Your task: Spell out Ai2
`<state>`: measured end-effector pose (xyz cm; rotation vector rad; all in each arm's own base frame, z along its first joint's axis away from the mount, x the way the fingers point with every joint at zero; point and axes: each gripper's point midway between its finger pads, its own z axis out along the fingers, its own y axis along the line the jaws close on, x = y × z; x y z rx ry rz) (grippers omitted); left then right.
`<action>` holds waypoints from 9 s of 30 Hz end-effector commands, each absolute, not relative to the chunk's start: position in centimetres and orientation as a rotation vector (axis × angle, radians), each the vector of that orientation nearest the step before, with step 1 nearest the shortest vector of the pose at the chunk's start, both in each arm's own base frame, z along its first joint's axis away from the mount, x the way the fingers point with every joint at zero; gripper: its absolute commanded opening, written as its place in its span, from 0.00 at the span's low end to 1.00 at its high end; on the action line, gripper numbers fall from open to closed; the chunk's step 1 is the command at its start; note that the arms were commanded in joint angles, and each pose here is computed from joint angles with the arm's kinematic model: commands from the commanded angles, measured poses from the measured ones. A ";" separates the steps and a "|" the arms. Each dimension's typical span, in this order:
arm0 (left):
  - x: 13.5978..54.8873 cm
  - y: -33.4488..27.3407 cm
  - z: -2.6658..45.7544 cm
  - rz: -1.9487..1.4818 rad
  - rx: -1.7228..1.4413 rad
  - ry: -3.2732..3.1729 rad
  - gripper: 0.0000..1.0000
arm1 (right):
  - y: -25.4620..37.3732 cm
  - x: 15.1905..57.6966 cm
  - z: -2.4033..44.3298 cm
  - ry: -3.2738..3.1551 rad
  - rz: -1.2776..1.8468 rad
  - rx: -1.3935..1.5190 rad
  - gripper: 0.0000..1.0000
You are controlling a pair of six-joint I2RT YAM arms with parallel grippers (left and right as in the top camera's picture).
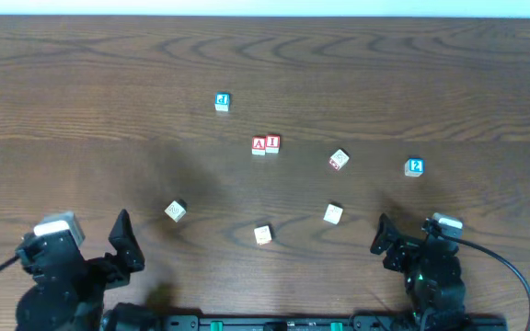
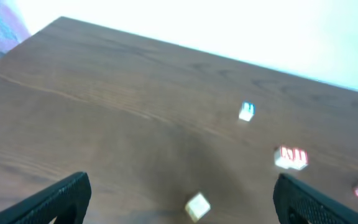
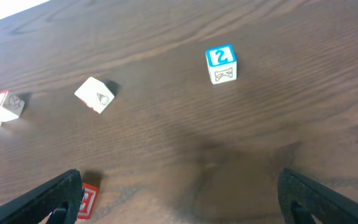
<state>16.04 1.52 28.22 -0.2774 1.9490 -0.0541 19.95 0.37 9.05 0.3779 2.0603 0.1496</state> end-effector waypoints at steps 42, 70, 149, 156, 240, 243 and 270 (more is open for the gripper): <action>16.5 3.3 7.7 0.119 -0.354 2.220 0.95 | 0.3 19.9 9.0 2.056 0.153 0.394 0.99; 16.5 3.3 7.7 0.119 -0.354 2.220 0.95 | 0.2 23.7 22.7 1.492 0.211 0.322 0.99; 16.5 3.3 7.7 0.119 -0.354 2.220 0.95 | -6.2 34.5 3.7 3.049 -0.089 0.140 0.99; 16.5 3.3 7.7 0.119 -0.354 2.220 0.95 | -5.1 34.3 2.0 3.098 -0.089 0.087 0.92; 16.5 3.3 7.7 0.119 -0.354 2.220 0.95 | 18.4 44.1 10.3 2.699 0.077 -0.114 0.01; 16.5 3.3 7.7 0.119 -0.354 2.220 0.95 | 19.4 44.4 9.3 2.688 0.088 -0.135 0.02; 16.5 3.3 7.7 0.119 -0.354 2.220 0.95 | 21.8 42.4 3.7 2.674 0.171 -0.028 0.02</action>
